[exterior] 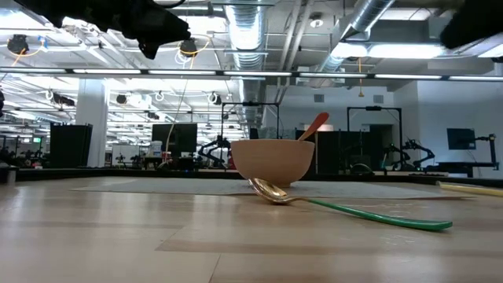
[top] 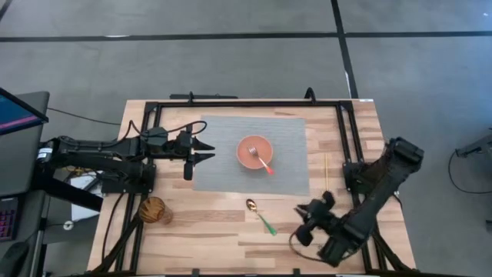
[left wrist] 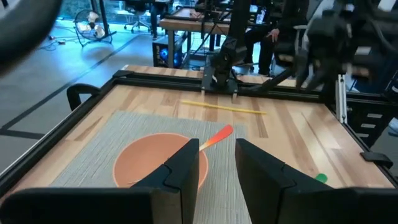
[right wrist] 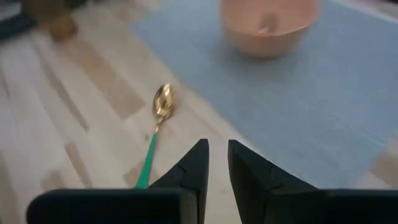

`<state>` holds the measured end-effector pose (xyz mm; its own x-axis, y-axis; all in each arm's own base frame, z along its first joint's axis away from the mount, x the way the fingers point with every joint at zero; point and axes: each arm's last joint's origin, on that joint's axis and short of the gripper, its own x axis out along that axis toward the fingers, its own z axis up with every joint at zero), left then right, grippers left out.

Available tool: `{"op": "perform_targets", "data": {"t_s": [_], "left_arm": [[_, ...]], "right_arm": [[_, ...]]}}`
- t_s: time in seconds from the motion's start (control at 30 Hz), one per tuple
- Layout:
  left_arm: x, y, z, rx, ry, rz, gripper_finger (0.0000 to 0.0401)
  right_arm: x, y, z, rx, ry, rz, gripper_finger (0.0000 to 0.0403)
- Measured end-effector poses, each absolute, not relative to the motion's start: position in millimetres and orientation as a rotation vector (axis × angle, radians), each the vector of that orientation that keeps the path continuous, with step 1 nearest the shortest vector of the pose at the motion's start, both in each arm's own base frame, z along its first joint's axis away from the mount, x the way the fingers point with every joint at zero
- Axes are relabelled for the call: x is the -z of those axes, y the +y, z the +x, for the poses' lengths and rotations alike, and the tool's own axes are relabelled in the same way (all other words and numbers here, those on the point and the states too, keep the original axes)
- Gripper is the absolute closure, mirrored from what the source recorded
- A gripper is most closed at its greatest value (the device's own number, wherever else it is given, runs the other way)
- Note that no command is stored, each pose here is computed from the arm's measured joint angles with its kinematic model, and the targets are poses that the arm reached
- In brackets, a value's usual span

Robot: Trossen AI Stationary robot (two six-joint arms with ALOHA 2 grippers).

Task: Pick & Place Utensil
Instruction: Put the green spoon into the orange bowl on the gray mat

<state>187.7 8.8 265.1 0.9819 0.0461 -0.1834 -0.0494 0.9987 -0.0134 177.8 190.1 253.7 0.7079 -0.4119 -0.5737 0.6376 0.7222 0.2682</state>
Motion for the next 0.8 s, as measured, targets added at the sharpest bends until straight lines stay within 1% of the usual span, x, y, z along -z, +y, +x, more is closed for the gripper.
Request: {"op": "perform_targets", "data": {"t_s": [0.13, 0.23, 0.4, 0.53, 0.67, 0.8], "left_arm": [[-265, 9, 188, -0.048, 0.184, -0.02, 0.0296], [-265, 9, 188, -0.048, 0.184, -0.021, 0.0296], [-265, 9, 188, -0.05, 0.184, -0.037, 0.0296], [-265, 9, 188, -0.05, 0.184, -0.04, 0.0296], [-262, 8, 189, -0.045, 0.211, -0.078, 0.0296], [-256, 8, 192, -0.043, 0.247, -0.098, 0.0296]], "right_arm": [[-226, 201, 206, 0.545, 0.553, 0.397, 0.0335], [-212, 201, 227, 0.54, 0.573, 0.365, 0.0313], [-196, 192, 259, 0.544, 0.613, 0.432, 0.0267], [-184, 194, 282, 0.439, 0.65, 0.48, 0.0241], [-177, 198, 298, 0.367, 0.616, 0.475, 0.0233], [-172, 193, 299, 0.393, 0.63, 0.428, 0.0239]]}}
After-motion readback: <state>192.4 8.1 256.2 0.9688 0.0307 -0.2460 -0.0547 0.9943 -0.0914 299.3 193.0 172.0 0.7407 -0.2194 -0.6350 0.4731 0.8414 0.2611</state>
